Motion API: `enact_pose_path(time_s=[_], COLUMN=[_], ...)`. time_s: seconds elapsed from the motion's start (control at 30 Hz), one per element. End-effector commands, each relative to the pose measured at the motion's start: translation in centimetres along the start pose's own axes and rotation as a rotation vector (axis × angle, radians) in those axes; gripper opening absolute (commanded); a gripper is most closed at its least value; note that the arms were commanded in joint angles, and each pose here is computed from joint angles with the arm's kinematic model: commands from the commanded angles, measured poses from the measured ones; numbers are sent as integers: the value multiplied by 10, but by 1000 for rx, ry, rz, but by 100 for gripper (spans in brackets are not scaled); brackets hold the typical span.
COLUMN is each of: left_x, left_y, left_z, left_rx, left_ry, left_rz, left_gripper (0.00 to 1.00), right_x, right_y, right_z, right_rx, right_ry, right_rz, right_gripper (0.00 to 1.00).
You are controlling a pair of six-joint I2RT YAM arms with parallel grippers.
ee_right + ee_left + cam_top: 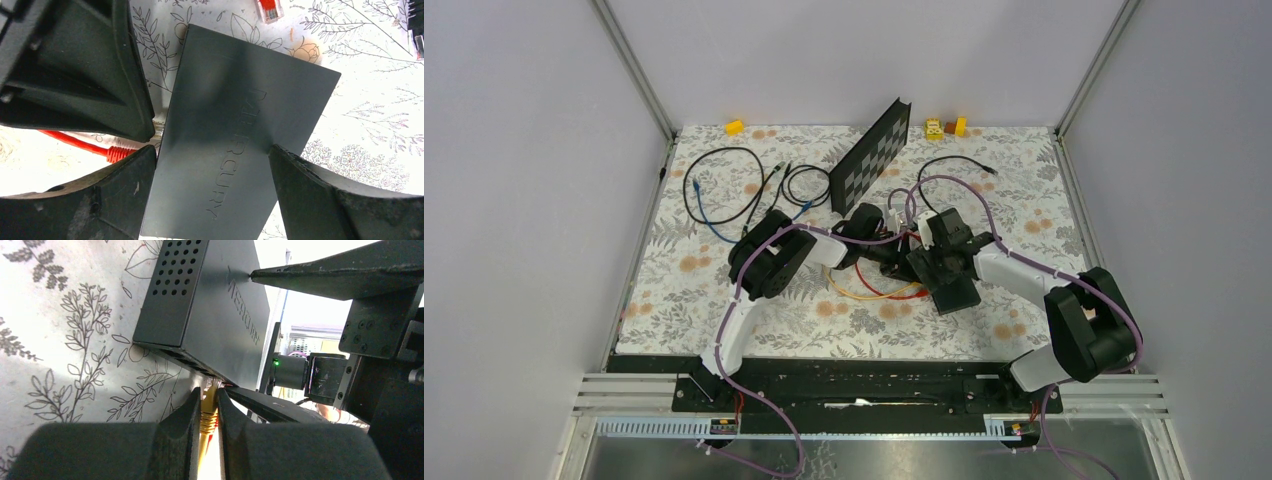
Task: Pull the plug from the switch port
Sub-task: Pull the connector from the switch port.
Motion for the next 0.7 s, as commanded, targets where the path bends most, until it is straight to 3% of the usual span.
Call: enact_pose_path(time_s=[0.0, 0.67], left_x=[-9, -12], left_y=[14, 16], left_z=[-6, -5], left_rx=[-54, -71], left_ry=[-68, -63], left_rz=[13, 36], left_gripper=[0, 0], right_x=[3, 1], right_y=[-19, -20], right_z=[-1, 2], right_rx=[48, -30], right_ry=[28, 28], right_rz=[49, 91], right_gripper=[89, 88])
Point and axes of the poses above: each gripper's point midway between its finger pads, its own z axis out along the fingers, its own y axis along the line the jaws close on, x = y × z, the point moved 1 cm from there along -z, back along the fingers, and after that the axes turned 3 degrees about z, right-handed, at the moved point
